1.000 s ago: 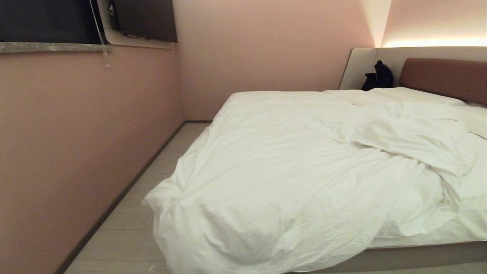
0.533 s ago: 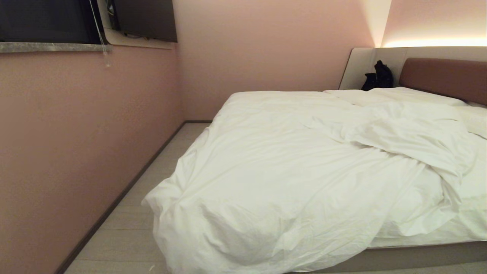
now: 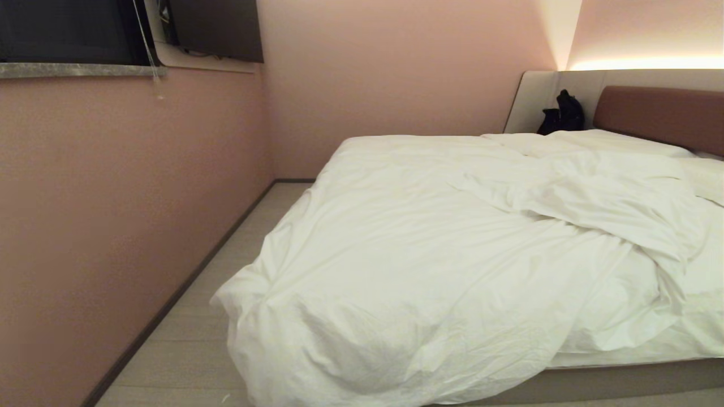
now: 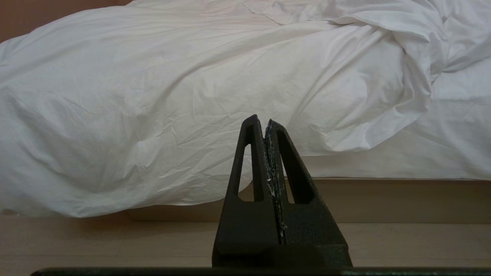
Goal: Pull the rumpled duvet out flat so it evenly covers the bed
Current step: Hold the folded corner of the quilt
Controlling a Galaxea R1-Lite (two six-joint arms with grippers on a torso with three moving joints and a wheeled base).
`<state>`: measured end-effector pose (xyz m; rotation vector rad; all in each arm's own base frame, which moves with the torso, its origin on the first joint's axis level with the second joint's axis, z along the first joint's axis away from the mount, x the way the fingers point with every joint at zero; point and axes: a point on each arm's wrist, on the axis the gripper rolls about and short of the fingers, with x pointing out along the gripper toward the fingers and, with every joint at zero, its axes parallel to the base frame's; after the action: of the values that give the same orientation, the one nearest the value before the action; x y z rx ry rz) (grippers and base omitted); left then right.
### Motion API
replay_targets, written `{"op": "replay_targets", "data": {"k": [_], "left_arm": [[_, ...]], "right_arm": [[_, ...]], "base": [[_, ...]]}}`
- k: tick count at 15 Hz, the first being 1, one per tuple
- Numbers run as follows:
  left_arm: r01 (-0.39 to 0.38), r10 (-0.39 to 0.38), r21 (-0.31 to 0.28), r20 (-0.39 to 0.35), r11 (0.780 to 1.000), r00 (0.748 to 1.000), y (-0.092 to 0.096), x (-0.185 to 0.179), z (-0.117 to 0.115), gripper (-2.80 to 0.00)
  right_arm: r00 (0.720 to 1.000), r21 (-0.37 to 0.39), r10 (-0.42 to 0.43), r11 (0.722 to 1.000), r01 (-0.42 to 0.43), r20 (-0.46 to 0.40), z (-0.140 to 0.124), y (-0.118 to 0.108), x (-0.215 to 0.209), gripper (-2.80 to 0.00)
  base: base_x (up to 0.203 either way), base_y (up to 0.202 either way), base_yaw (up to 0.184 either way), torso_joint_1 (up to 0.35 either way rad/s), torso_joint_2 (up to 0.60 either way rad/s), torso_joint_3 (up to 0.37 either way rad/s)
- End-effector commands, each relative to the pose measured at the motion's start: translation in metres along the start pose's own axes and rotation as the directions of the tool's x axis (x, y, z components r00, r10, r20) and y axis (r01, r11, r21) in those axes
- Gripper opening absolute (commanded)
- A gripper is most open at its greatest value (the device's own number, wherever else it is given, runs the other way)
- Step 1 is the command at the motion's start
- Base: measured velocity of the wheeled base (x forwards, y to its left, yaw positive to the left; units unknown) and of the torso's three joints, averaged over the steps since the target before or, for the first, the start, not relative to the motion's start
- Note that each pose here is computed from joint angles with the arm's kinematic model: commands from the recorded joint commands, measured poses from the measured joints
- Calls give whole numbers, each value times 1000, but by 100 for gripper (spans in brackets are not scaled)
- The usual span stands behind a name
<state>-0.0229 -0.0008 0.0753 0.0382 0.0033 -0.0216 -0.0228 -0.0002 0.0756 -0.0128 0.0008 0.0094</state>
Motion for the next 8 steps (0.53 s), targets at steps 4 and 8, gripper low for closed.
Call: {"op": "replay_targets", "data": {"k": [4, 8], "left_arm": [[-1, 1, -8, -4, 1000, 1000, 0, 0, 0, -280], [0, 0, -6, -5, 1000, 1000, 0, 0, -1, -280]], "right_arm": [[1000, -1, 1, 1000, -1, -1, 0, 0, 0, -280], [1000, 0, 1, 1000, -1, -1, 0, 0, 0, -280]], "base": [[0, 0, 0, 0, 0, 0], [0, 0, 0, 0, 0, 0]]}}
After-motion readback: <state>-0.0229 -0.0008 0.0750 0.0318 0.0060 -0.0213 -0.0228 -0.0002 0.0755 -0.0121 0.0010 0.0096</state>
